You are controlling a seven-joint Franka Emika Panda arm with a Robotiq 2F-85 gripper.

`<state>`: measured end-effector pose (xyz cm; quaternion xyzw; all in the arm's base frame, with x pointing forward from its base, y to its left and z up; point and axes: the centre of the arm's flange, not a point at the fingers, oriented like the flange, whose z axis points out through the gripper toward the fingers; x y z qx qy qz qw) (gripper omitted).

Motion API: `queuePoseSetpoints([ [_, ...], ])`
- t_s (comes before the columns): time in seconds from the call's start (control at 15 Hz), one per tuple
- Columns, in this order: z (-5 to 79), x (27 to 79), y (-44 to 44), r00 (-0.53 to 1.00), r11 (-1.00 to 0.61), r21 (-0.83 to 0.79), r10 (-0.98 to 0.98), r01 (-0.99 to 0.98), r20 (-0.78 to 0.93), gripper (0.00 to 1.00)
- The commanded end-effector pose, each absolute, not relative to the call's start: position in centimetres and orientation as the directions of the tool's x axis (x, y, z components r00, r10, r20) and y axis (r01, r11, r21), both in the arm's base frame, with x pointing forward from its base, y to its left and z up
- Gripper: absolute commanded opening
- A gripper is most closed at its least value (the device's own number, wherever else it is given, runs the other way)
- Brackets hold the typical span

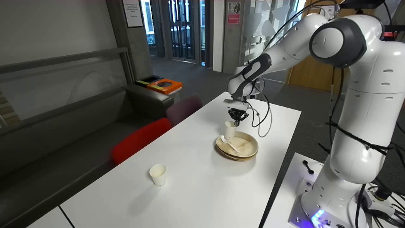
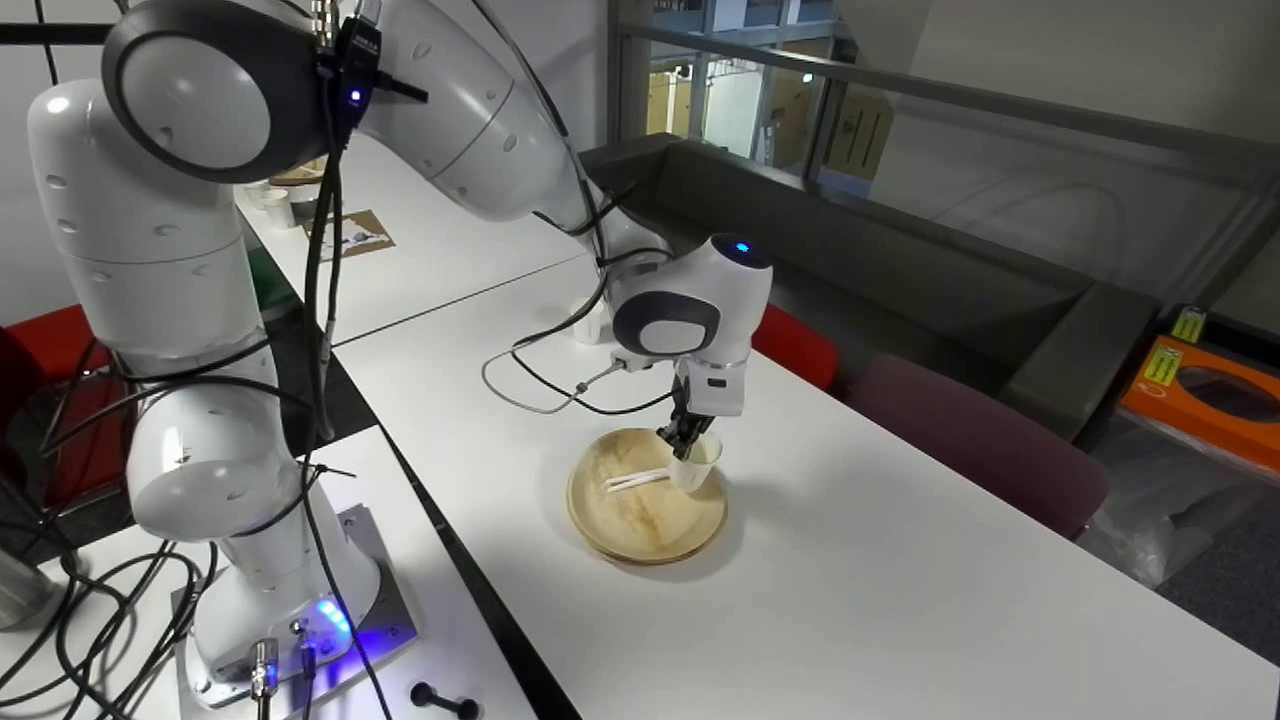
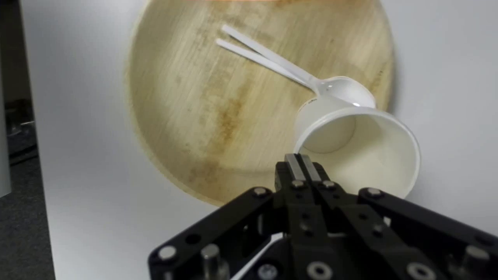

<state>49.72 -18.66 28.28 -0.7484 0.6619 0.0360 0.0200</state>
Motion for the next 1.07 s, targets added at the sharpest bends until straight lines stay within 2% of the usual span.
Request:
queuePoseSetpoints([
  [0.0, 28.3, 50.5, -18.7, -0.011, 0.015, -0.064, -0.998, -0.998, -0.066, 0.0],
  [0.13, 27.9, 50.4, -18.6, -0.017, 0.013, 0.045, -0.994, -0.999, -0.107, 0.0],
  [0.27, 28.1, 49.8, -18.4, -0.021, 0.013, 0.06, -0.991, -0.998, -0.133, 0.0],
  [0.4, 28.7, 49.2, -18.3, -0.032, 0.032, 0.001, -0.994, -0.999, -0.109, 0.0],
  [0.47, 28.5, 49.7, -18.4, -0.027, 0.021, 0.058, -0.995, -0.998, -0.099, 0.0],
  [0.73, 34.0, 46.5, -18.1, 0.05, -0.045, -0.055, -0.994, -0.997, -0.098, 0.0],
  [0.87, 34.3, 47.0, -18.0, 0.074, -0.075, 0.017, -0.994, -0.997, -0.084, 0.0],
  [1.0, 39.1, 44.5, -17.8, 0.135, -0.129, -0.088, -0.989, -0.988, -0.06, 0.0],
])
